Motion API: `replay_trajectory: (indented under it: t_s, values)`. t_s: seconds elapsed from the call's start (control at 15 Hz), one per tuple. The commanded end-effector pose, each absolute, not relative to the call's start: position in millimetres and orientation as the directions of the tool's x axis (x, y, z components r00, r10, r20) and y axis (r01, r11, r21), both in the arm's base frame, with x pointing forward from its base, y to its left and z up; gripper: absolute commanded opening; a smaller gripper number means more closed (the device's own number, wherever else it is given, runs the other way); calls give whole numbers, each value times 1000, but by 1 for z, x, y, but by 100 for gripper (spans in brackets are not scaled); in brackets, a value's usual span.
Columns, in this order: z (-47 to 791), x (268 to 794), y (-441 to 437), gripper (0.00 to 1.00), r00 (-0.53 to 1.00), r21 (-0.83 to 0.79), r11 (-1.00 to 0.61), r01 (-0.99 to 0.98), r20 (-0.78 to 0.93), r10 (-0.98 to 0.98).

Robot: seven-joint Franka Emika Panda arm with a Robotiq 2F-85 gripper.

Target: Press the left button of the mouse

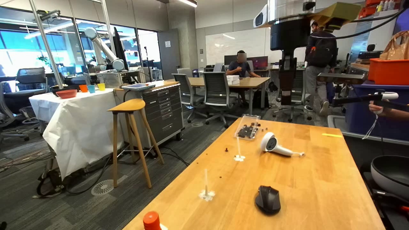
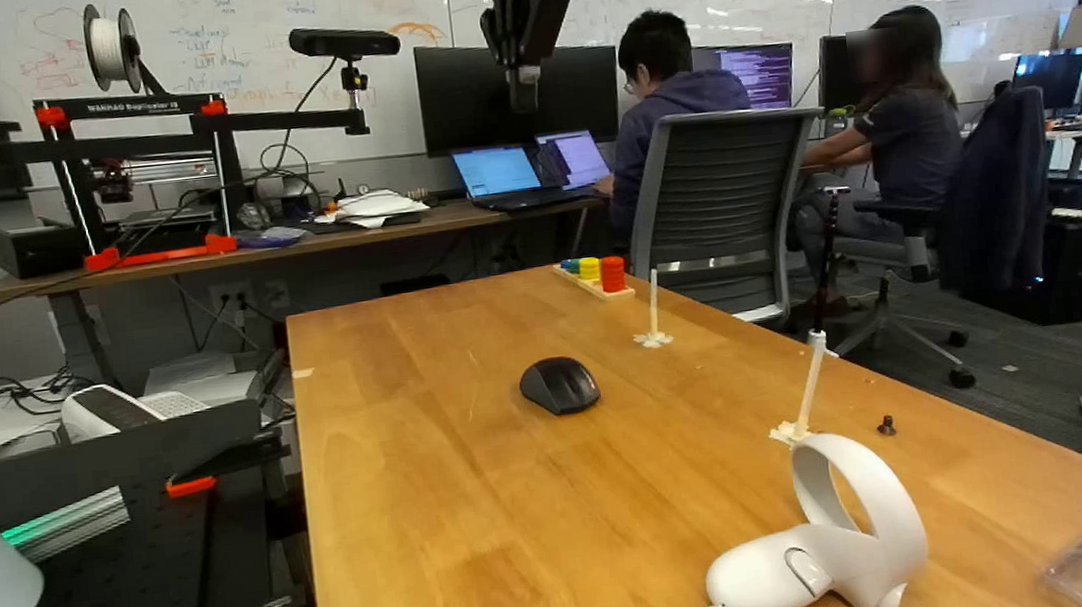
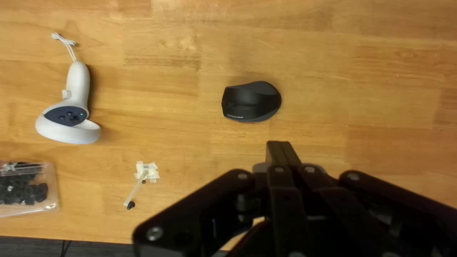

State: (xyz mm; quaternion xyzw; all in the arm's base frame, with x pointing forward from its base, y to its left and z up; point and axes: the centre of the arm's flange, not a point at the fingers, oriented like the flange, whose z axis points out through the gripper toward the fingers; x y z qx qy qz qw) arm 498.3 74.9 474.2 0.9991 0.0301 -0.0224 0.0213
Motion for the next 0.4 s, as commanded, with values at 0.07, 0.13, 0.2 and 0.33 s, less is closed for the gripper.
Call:
replay_trajectory:
  t_s: [0.07,0.13,0.2,0.33]
  values:
    - [502,489,64,34,974,2,-1000,29,-224,28]
    - [484,488,68,18,988,39,-998,48,-147,42]
    - [486,484,67,25,982,33,-999,41,-185,34]
    - [489,482,66,35,978,29,-999,36,-205,30]
